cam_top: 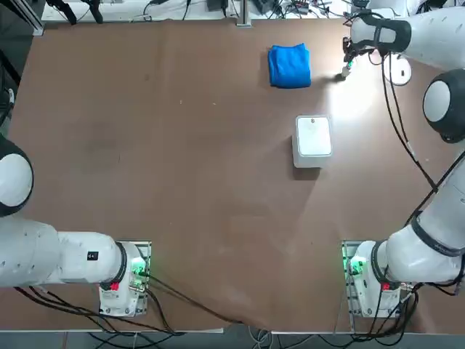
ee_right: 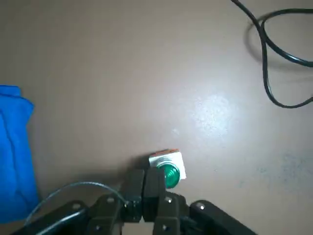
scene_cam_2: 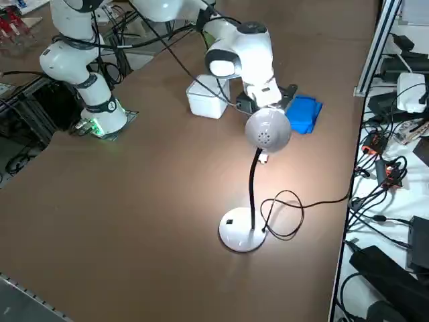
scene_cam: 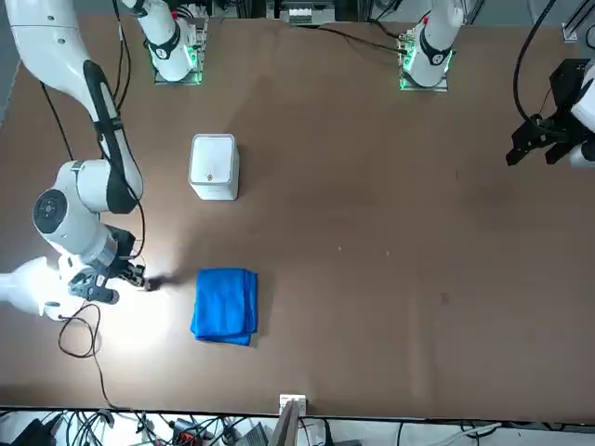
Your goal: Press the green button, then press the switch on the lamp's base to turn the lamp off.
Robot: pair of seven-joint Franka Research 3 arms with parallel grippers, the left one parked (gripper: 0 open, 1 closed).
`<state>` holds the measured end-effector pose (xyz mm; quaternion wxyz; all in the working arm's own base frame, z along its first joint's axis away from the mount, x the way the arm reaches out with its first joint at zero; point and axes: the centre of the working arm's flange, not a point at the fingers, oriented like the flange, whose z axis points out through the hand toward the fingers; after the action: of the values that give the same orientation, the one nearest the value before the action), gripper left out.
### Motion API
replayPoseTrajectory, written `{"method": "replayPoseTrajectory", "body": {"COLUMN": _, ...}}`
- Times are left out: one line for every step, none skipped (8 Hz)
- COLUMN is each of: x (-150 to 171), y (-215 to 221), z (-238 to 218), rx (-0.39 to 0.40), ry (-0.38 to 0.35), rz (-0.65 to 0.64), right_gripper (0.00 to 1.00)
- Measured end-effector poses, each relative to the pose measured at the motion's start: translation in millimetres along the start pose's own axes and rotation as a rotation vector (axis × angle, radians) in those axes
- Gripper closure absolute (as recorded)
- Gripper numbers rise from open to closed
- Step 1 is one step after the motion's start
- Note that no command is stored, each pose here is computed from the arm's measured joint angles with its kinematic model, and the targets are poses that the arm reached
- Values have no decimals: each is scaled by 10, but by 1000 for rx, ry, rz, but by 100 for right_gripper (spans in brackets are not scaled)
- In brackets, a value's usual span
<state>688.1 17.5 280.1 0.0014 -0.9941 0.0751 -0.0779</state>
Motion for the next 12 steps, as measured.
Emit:
{"method": "replayPoseTrajectory", "body": {"x": 23, "y": 15, "z": -84, "rx": 0, "ry": 8, "rz": 8, "right_gripper": 99}}
{"method": "replayPoseTrajectory", "body": {"x": 43, "y": 17, "z": -228, "rx": -1, "ry": 8, "rz": 15, "right_gripper": 99}}
{"method": "replayPoseTrajectory", "body": {"x": 57, "y": 10, "z": -414, "rx": -3, "ry": 0, "rz": 24, "right_gripper": 99}}
{"method": "replayPoseTrajectory", "body": {"x": 61, "y": 10, "z": -615, "rx": -8, "ry": -22, "rz": 26, "right_gripper": 99}}
{"method": "replayPoseTrajectory", "body": {"x": 59, "y": 15, "z": -787, "rx": -15, "ry": -51, "rz": 27, "right_gripper": 99}}
{"method": "replayPoseTrajectory", "body": {"x": 72, "y": 17, "z": -910, "rx": -18, "ry": -61, "rz": 28, "right_gripper": 99}}
{"method": "replayPoseTrajectory", "body": {"x": 67, "y": 33, "z": -1000, "rx": -23, "ry": -77, "rz": 30, "right_gripper": 99}}
{"method": "replayPoseTrajectory", "body": {"x": 20, "y": 72, "z": -1092, "rx": -34, "ry": -122, "rz": 34, "right_gripper": 99}}
{"method": "replayPoseTrajectory", "body": {"x": -55, "y": 126, "z": -1235, "rx": -50, "ry": -178, "rz": 39, "right_gripper": 99}}
{"method": "replayPoseTrajectory", "body": {"x": -138, "y": 198, "z": -1435, "rx": -63, "ry": -224, "rz": 45, "right_gripper": 99}}
{"method": "replayPoseTrajectory", "body": {"x": -216, "y": 310, "z": -1667, "rx": -71, "ry": -258, "rz": 49, "right_gripper": 99}}
{"method": "replayPoseTrajectory", "body": {"x": -287, "y": 476, "z": -1878, "rx": -72, "ry": -286, "rz": 42, "right_gripper": 99}}
